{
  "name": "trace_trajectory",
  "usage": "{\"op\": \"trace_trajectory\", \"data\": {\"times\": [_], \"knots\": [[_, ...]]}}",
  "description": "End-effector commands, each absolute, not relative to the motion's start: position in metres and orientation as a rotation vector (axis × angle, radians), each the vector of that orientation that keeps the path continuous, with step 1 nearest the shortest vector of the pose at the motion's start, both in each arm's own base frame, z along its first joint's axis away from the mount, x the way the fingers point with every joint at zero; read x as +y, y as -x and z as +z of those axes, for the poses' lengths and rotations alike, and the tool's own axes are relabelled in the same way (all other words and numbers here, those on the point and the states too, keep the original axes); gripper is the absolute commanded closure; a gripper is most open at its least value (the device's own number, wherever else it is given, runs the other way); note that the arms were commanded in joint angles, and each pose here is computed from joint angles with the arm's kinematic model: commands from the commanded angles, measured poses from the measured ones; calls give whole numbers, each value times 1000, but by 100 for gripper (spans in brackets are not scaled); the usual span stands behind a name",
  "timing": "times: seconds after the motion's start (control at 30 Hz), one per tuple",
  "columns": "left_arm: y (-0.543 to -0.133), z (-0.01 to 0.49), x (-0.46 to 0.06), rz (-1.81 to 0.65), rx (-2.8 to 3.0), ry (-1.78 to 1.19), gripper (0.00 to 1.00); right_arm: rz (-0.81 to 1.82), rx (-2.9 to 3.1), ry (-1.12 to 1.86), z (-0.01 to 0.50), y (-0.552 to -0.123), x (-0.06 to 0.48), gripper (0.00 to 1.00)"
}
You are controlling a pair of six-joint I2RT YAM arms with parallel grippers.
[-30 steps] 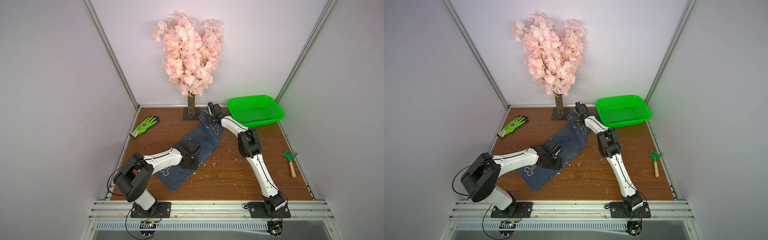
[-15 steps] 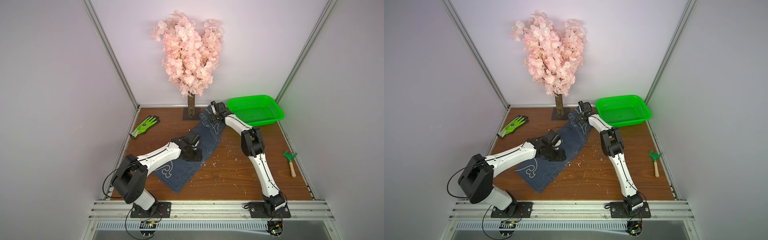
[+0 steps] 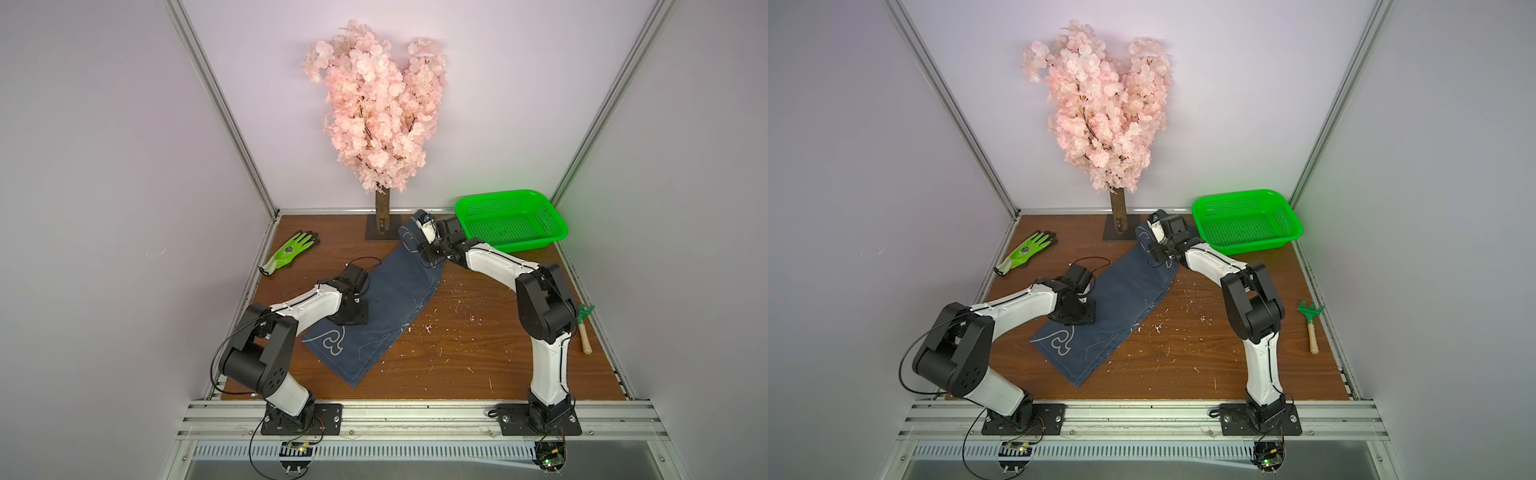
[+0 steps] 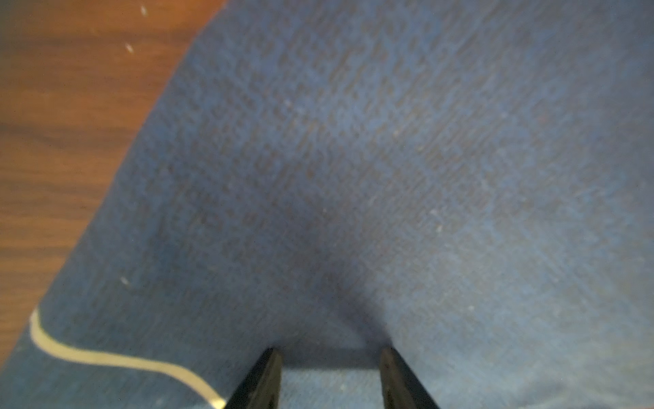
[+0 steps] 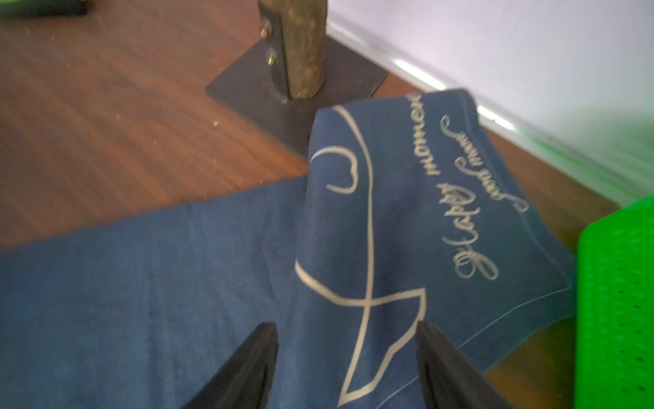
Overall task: Roll up the pillowcase
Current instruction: Adjust the pillowcase at the center of the board.
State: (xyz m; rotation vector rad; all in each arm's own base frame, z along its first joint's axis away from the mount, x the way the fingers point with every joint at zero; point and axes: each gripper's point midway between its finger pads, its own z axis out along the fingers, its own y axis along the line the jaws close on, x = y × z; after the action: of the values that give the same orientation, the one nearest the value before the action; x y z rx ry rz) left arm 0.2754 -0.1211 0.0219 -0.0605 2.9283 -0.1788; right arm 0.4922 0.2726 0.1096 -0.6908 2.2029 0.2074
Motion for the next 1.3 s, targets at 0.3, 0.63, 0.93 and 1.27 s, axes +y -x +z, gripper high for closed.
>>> {"op": "trace_trajectory", "data": {"times": [0.3, 0.63, 0.93, 1.27], "knots": [[-215, 11, -83, 42, 3053, 166, 52, 315, 2077, 858, 139, -454, 307, 32], [-245, 43, -74, 74, 2974, 195, 48, 432, 1944, 1095, 142, -343, 357, 30], [-266, 83, -27, 109, 2851, 421, 41, 617, 1864, 1245, 148, -239, 424, 26], [-226, 75, 25, 65, 2770, 849, 36, 817, 1777, 1380, 138, -122, 489, 28]]}}
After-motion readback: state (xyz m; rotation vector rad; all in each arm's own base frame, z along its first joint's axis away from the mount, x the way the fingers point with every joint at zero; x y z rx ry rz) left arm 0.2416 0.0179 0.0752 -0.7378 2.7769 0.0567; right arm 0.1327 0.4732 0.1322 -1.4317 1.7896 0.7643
